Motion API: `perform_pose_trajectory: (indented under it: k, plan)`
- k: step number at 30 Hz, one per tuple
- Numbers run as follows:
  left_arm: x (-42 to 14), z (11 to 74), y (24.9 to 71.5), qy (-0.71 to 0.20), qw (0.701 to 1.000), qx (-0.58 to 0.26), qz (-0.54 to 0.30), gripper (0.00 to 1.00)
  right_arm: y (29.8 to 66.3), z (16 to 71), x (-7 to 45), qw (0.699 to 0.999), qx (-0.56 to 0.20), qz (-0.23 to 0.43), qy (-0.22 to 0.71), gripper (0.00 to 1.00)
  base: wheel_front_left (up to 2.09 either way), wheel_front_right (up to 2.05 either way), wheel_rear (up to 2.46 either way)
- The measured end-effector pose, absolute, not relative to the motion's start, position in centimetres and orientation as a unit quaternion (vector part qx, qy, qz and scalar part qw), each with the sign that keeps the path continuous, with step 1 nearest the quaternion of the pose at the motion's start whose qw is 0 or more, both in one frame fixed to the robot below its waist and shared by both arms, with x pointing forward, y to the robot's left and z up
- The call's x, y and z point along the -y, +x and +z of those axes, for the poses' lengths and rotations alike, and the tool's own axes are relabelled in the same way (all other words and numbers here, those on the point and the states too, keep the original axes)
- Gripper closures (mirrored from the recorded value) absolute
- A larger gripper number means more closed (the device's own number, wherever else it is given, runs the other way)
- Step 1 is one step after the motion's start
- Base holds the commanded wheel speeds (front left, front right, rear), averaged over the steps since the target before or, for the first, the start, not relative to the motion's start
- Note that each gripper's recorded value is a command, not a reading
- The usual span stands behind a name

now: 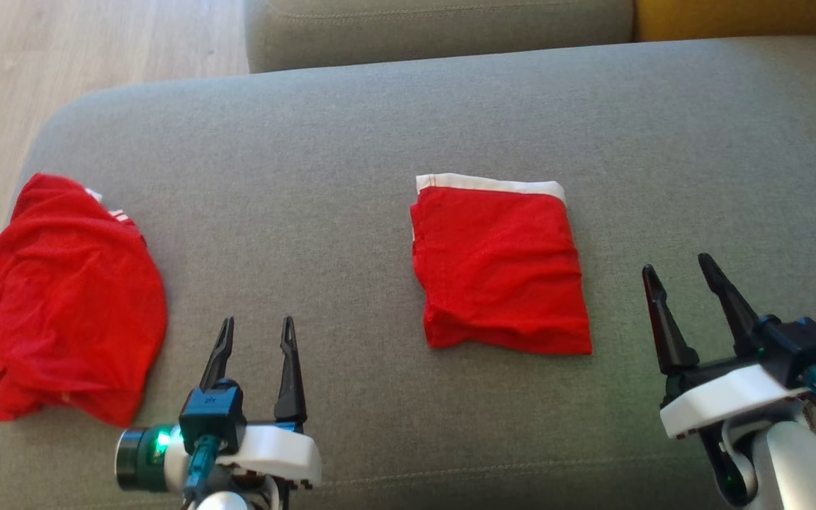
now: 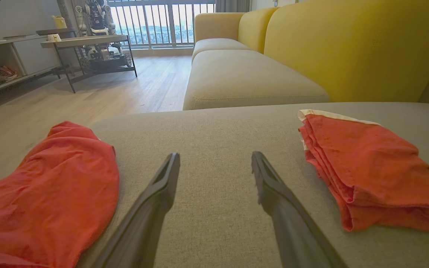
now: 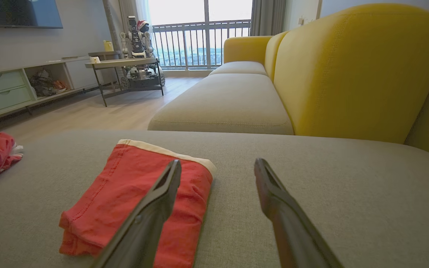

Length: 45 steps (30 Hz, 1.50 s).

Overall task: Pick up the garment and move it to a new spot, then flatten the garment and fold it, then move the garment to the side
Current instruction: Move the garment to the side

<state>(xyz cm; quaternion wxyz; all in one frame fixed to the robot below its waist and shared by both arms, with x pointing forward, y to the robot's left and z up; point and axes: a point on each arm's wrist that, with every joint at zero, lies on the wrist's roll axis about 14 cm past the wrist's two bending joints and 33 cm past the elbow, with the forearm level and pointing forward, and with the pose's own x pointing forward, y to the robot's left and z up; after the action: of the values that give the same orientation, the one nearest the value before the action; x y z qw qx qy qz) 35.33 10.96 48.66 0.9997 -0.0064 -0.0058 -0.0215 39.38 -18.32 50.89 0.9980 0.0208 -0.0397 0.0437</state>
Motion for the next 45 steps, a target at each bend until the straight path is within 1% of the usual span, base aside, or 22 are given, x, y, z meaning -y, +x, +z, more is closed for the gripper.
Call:
perform_pose_trajectory:
  k: [5, 9, 12, 18, 22, 26, 27, 28, 35, 39, 45]
  plan:
    - [-11.2, 48.3, 35.6, -0.006, 1.000, 0.000, -0.016, 0.00, 40.4, 50.6, 17.0, 0.997, 0.037, 0.063, 0.018, 0.00, 0.00, 0.00, 0.00]
    - [-11.1, 48.2, 36.0, -0.006, 1.000, -0.002, -0.016, 0.00, 42.5, 50.1, 16.3, 0.997, 0.030, 0.069, 0.020, 0.00, 0.00, 0.00, 0.00]
    - [-11.5, 47.9, 36.3, -0.004, 1.000, -0.007, -0.007, 0.00, 44.1, 47.8, 16.3, 0.997, -0.007, 0.062, 0.035, 0.00, 0.00, 0.00, 0.00]
    - [-12.6, 46.8, 36.5, -0.003, 1.000, -0.025, 0.013, 0.00, 46.4, 42.5, 15.0, 0.988, -0.114, 0.063, 0.087, 0.00, 0.00, 0.00, 0.00]
    - [-13.3, 46.1, 36.2, -0.001, 0.999, -0.037, 0.029, 0.00, 47.3, 40.8, 14.0, 0.980, -0.151, 0.075, 0.103, 0.00, 0.00, 0.00, 0.00]
    - [-13.6, 45.8, 36.0, 0.000, 0.998, -0.042, 0.035, 0.00, 47.0, 39.5, 13.0, 0.974, -0.178, 0.087, 0.107, 0.00, 0.00, 0.00, 0.00]
    - [-13.6, 45.8, 36.0, 0.000, 0.999, -0.042, 0.034, 0.00, 46.8, 39.2, 12.9, 0.973, -0.185, 0.088, 0.108, 0.16, 0.00, 0.00, 0.00]
    - [-13.5, 45.9, 36.0, 0.000, 0.999, -0.042, 0.033, 0.00, 46.6, 38.9, 12.7, 0.972, -0.190, 0.092, 0.108, 1.00, 0.00, 0.00, 0.00]
    - [-12.8, 46.1, 36.9, 0.000, 0.999, -0.035, 0.023, 0.00, 47.3, 39.6, 13.4, 0.976, -0.175, 0.099, 0.082, 1.00, 0.00, 0.00, 0.00]
    - [-11.9, 46.1, 37.5, -0.001, 0.999, -0.034, 0.008, 0.00, 47.6, 40.2, 14.0, 0.979, -0.163, 0.109, 0.050, 1.00, 0.00, 0.00, 0.00]
    - [-8.8, 46.6, 39.6, 0.001, 0.999, -0.017, -0.044, 0.00, 49.0, 41.7, 16.9, 0.983, -0.145, 0.114, -0.017, 1.00, 0.00, 0.00, 0.00]
